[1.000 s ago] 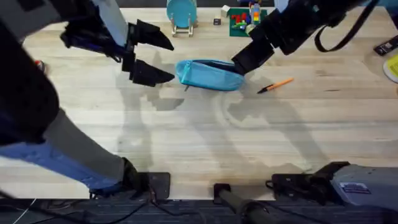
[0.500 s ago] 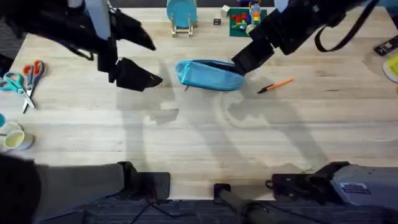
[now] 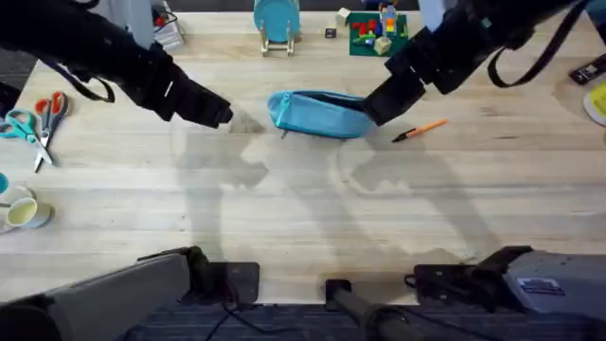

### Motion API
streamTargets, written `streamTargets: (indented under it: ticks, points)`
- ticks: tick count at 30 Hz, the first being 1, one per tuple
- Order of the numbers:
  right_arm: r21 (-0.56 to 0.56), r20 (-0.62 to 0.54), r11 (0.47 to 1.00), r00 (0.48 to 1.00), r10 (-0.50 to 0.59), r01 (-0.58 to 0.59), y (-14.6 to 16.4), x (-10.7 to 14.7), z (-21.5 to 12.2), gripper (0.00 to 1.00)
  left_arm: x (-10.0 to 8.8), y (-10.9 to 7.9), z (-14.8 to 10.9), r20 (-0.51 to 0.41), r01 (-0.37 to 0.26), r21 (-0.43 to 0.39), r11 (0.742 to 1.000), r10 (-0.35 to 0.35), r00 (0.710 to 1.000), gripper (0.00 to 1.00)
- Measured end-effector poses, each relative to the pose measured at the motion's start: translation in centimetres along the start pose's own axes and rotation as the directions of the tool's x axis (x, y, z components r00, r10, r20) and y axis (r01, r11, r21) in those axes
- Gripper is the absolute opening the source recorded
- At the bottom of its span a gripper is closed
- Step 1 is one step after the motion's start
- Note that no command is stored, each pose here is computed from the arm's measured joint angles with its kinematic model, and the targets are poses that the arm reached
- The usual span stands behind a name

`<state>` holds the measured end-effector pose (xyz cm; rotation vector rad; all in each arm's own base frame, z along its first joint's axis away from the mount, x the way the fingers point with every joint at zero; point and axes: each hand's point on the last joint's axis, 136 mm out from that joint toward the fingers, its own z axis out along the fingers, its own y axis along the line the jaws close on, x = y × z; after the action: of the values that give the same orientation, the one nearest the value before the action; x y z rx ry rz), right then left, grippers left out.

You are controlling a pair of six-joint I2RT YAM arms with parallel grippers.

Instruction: Unzip the bag, pick up the pens from the table one at a time and place them inside, then zip the bag closed.

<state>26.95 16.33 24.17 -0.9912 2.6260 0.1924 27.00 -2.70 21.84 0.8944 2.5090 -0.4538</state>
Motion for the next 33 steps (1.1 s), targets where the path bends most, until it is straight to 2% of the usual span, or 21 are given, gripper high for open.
streamTargets:
  ticks: [1, 2, 7, 8, 17, 27, 33]
  points:
    - [0.000, -0.001, 1.000, 1.000, -0.004, 0.004, 0.0, 0.0, 0.0, 0.940, 0.0, 0.1, 0.0, -0.003, 0.008, -0.005, 1.000, -0.008, 1.000, 0.995]
    - [0.000, -0.003, 1.000, 1.000, -0.009, 0.009, 0.0, 0.1, 0.0, 0.831, 0.1, 0.1, 0.0, -0.004, 0.013, -0.007, 1.000, -0.013, 1.000, 0.995]
    - [-0.002, -0.022, 1.000, 0.999, -0.029, 0.029, 0.0, 0.5, 0.0, 0.105, 0.1, 0.2, 0.0, -0.007, 0.031, -0.010, 0.999, -0.031, 0.999, 0.995]
    - [-0.001, -0.022, 0.999, 0.999, -0.032, 0.032, 0.0, 0.5, 0.0, 0.053, 0.1, 0.2, 0.0, -0.007, 0.032, -0.010, 0.999, -0.032, 0.999, 0.995]
    - [-0.013, -0.009, 0.998, 0.998, -0.061, 0.061, -2.1, 0.9, -0.3, 0.031, 0.1, 0.2, 0.0, -0.007, 0.038, -0.010, 0.999, -0.038, 0.999, 0.995]
    - [-0.166, 0.110, 0.983, 0.992, -0.061, 0.079, -4.3, 1.2, -1.0, 0.032, 0.1, 0.2, 0.0, -0.008, 0.038, -0.011, 0.999, -0.038, 0.999, 0.995]
    - [-0.290, 0.115, 0.947, 0.988, -0.108, 0.137, -3.8, 2.3, 1.4, 0.032, 0.1, 0.3, 0.0, -0.007, 0.037, -0.015, 0.999, -0.037, 0.999, 0.995]
